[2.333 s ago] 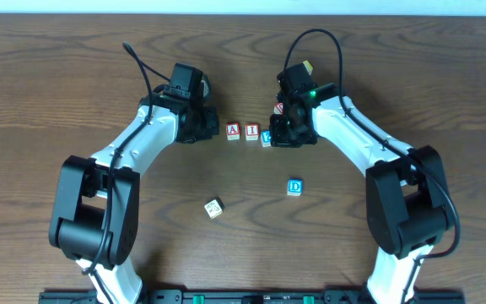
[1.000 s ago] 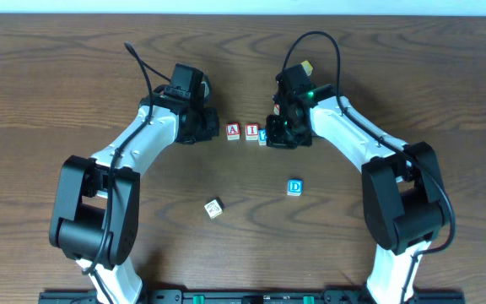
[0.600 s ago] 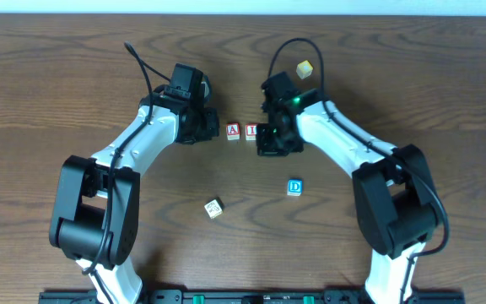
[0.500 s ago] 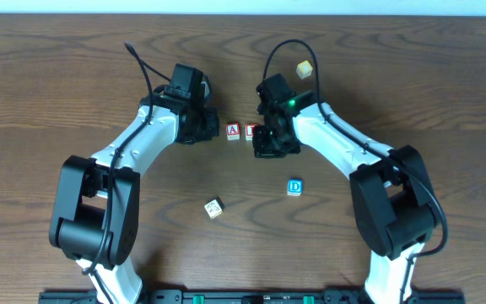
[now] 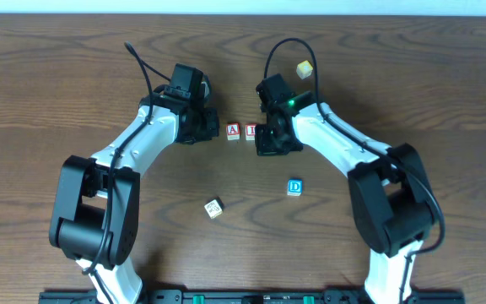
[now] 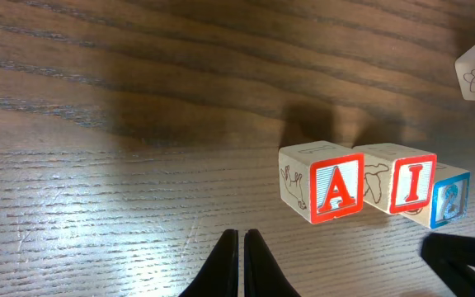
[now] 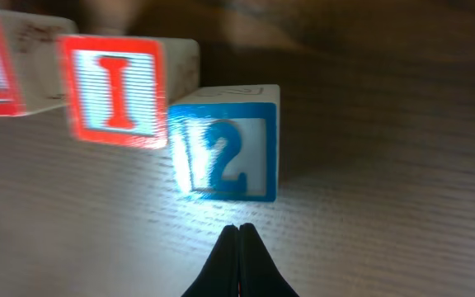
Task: Spell out Ai2
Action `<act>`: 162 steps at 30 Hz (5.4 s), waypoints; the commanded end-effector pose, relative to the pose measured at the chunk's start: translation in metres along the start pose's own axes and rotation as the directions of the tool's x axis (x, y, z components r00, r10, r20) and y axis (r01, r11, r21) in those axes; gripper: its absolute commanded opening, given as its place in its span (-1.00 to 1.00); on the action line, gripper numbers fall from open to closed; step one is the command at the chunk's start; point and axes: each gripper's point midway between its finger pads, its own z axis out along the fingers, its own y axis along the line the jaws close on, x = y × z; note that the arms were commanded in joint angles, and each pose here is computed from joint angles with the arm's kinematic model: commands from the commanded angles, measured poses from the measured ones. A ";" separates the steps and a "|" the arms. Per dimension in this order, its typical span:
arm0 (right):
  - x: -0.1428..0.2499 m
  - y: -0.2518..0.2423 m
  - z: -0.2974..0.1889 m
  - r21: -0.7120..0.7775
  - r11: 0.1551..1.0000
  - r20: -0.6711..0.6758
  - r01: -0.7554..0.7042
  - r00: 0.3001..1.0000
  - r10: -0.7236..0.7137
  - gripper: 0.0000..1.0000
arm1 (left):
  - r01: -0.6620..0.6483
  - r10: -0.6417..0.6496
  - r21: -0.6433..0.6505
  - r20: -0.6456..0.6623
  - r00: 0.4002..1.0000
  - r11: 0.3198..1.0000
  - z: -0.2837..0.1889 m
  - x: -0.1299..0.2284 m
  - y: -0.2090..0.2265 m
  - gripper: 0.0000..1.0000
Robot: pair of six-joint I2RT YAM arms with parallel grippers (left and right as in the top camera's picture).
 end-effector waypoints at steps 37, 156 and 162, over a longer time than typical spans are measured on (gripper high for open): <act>-0.013 0.004 0.013 -0.012 1.000 0.036 -0.016 0.999 0.017 -0.97 | -0.028 0.028 0.001 -0.004 1.000 1.000 0.001 -0.003 -0.001 -0.88; -0.096 -0.070 -0.225 0.066 0.998 0.454 0.008 0.890 -0.037 -0.98 | -0.230 0.203 0.011 0.435 0.877 0.973 -0.234 -0.060 -0.063 -0.88; -0.060 -0.064 -0.268 0.060 0.998 0.475 0.023 0.879 -0.049 0.20 | -0.267 0.242 -0.006 0.442 0.864 0.964 -0.280 -0.017 -0.060 -0.57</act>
